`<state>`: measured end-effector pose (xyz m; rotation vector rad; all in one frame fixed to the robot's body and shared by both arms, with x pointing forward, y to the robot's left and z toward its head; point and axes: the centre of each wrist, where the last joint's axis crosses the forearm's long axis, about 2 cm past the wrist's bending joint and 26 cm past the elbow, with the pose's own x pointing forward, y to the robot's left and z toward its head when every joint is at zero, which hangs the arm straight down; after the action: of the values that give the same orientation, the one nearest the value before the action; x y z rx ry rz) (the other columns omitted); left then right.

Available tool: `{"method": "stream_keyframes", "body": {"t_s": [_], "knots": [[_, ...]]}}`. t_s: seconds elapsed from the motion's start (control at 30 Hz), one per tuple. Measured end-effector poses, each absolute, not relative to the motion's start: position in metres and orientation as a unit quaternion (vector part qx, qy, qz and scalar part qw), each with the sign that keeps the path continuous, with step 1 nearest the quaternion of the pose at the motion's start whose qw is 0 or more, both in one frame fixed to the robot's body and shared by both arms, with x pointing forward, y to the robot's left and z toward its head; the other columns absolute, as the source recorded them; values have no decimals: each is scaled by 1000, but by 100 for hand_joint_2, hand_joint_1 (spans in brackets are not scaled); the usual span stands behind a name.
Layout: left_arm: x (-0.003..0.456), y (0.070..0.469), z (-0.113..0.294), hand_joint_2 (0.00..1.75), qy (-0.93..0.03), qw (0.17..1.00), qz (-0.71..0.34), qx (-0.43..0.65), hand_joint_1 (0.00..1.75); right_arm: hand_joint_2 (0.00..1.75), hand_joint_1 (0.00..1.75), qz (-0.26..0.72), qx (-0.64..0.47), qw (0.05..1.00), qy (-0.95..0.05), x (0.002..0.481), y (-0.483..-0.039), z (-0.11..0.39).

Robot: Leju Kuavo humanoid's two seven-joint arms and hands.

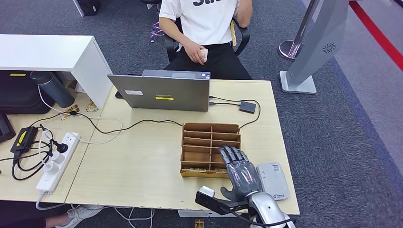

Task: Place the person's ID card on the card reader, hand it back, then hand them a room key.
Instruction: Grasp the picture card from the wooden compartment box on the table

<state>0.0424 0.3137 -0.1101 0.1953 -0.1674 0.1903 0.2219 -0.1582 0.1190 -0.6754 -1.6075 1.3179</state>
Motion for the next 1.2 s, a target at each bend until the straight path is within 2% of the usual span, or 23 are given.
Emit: {"method": "stream_keyframes", "body": {"t_s": [0.07,0.2,0.23,0.4,0.67,0.9,1.2], "knots": [[42,314,-110,175,-83,987,95,97,0,175,5,537,-272,460,-653,222,-158,118],[42,314,-110,175,-82,987,95,97,0,175,134,539,-266,460,-654,221,-156,118],[42,314,-110,175,-82,987,95,97,0,175,140,540,-264,460,-654,221,-156,117],[43,314,-110,175,-83,987,95,97,0,175,153,543,-256,464,-652,222,-155,115],[43,314,-110,175,-83,987,95,96,0,175,164,547,-252,468,-647,226,-155,112],[43,314,-110,175,-83,987,95,96,0,175,160,549,-254,468,-644,228,-155,110],[43,314,-110,175,-83,988,91,92,0,175,155,548,-317,435,-640,232,-156,108]]}}
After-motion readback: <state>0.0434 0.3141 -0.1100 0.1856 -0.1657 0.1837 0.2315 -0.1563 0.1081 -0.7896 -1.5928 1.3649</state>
